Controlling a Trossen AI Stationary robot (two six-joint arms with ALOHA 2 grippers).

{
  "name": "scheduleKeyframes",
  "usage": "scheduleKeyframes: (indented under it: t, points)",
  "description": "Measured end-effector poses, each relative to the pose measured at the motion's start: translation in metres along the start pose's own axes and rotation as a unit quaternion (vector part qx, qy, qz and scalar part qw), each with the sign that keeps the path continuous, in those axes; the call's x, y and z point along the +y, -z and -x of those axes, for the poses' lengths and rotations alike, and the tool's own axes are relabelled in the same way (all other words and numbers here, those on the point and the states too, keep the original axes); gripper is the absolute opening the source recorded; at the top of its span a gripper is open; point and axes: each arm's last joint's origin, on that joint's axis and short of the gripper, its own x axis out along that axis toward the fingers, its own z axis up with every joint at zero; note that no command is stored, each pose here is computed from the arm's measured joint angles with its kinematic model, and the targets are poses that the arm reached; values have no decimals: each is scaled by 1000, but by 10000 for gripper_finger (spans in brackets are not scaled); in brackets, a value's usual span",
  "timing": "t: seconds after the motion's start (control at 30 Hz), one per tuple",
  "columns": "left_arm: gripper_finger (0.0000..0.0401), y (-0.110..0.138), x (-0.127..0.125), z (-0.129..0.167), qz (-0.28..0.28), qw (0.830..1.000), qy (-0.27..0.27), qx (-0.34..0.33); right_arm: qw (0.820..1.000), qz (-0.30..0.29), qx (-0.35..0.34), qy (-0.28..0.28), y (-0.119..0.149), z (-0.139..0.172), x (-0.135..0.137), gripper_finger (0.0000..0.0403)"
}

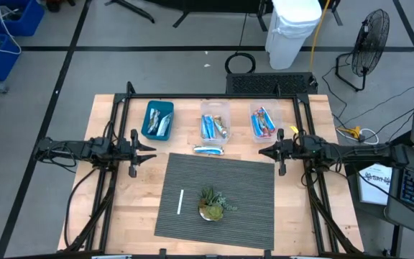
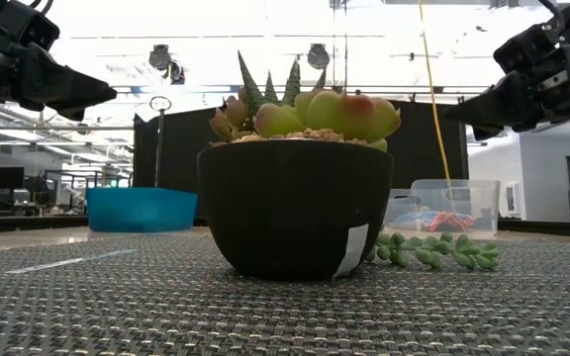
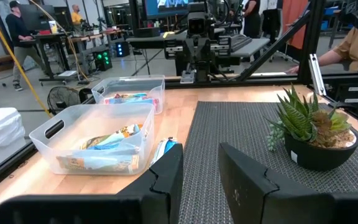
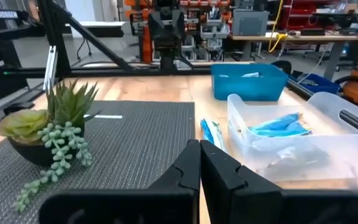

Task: Pick and place Granola Bars by type
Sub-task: Put the yellow granola bar into the left transparent bin

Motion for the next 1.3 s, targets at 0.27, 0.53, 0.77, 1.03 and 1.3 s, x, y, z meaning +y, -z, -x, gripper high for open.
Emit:
scheduleKeyframes:
  t: [0.27, 0.53, 0.77, 1.03, 1.3]
  points:
    - [108, 0, 0, 0, 0, 1000, 0, 0, 999, 6, 37, 0, 7, 1, 0, 1]
    - [108, 0, 0, 0, 76, 997, 0, -1, 999, 6, 51, 1, 10, 1, 0, 0]
    - [108, 1, 0, 0, 157, 988, 0, 4, 997, -31, 51, 56, 10, 1, -3, 1]
    - [108, 1, 4, 0, 166, 984, -68, -7, 997, -35, 52, 55, 10, 1, -3, 2]
    - [108, 1, 4, 0, 243, 968, -67, -9, 997, -35, 51, 55, 10, 1, -3, 2]
